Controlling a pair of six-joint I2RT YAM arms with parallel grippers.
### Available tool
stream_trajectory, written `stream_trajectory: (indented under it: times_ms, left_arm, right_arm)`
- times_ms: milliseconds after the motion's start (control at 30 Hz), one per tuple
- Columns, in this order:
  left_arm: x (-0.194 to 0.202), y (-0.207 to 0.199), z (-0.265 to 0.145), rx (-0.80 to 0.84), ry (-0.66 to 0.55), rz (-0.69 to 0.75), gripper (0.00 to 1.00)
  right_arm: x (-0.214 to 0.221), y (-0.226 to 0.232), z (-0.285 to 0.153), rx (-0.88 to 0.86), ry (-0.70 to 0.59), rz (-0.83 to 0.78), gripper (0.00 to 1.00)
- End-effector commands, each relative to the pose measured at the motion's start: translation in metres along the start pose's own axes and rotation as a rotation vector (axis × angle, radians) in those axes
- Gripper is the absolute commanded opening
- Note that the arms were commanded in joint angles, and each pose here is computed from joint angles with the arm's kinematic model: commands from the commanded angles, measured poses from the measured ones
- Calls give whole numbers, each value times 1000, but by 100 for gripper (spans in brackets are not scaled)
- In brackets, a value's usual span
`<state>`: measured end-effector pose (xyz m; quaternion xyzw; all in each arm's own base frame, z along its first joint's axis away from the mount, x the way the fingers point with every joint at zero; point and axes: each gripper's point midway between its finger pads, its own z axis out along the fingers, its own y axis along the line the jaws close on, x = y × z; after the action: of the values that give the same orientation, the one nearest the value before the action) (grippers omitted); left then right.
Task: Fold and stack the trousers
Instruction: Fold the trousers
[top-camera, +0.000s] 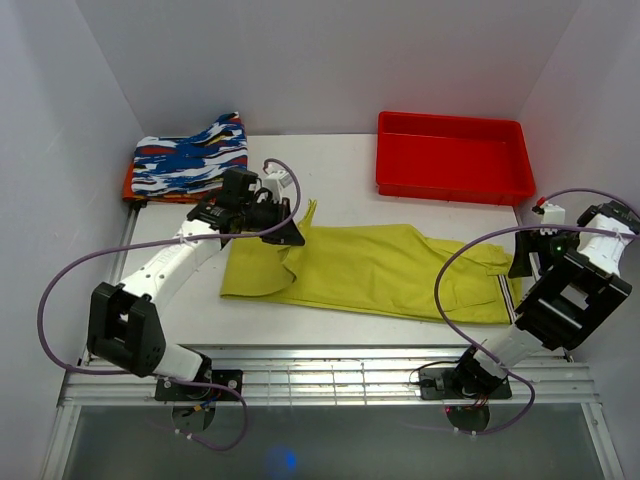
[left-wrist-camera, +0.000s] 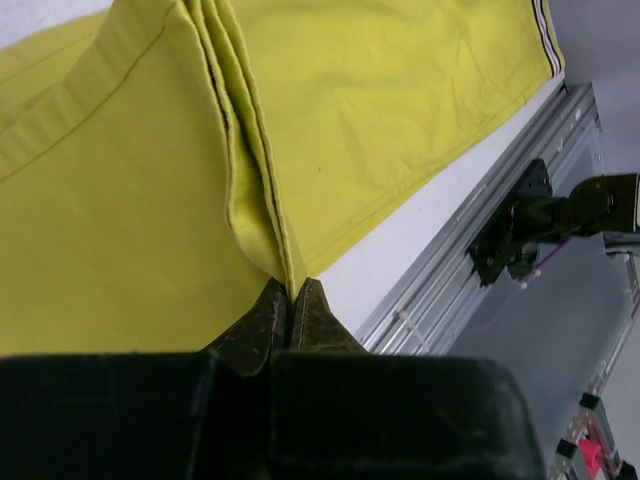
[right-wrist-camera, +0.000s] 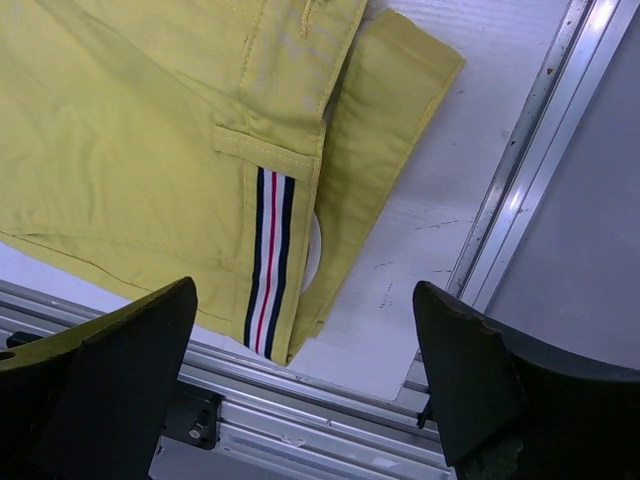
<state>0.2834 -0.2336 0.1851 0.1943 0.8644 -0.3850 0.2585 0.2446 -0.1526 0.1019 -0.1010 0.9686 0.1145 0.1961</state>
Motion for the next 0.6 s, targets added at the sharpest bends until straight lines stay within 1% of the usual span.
stream_trajectory:
  times_ms: [0, 33, 67, 133, 300, 567]
  left_arm:
    - [-38, -12, 15, -38, -158, -19, 0]
    - [-43, -11, 21, -56, -184, -28, 0]
    - [-41, -17, 29, -52, -178, -21, 0]
    - [-37, -14, 44, -60, -172, -43, 0]
    - [-19, -12, 85, -67, -106, -59, 0]
    - [-1, -21, 122, -45, -61, -57, 0]
  right_arm:
    - [1, -3, 2, 16, 9, -20, 94]
    - [3, -1, 5, 2, 10, -17, 94]
    - [6, 1, 8, -10, 16, -16, 95]
    - [9, 3, 13, -27, 20, -7, 96]
    - [14, 9, 17, -49, 25, -9, 97]
    - [21, 15, 15, -54, 39, -37, 97]
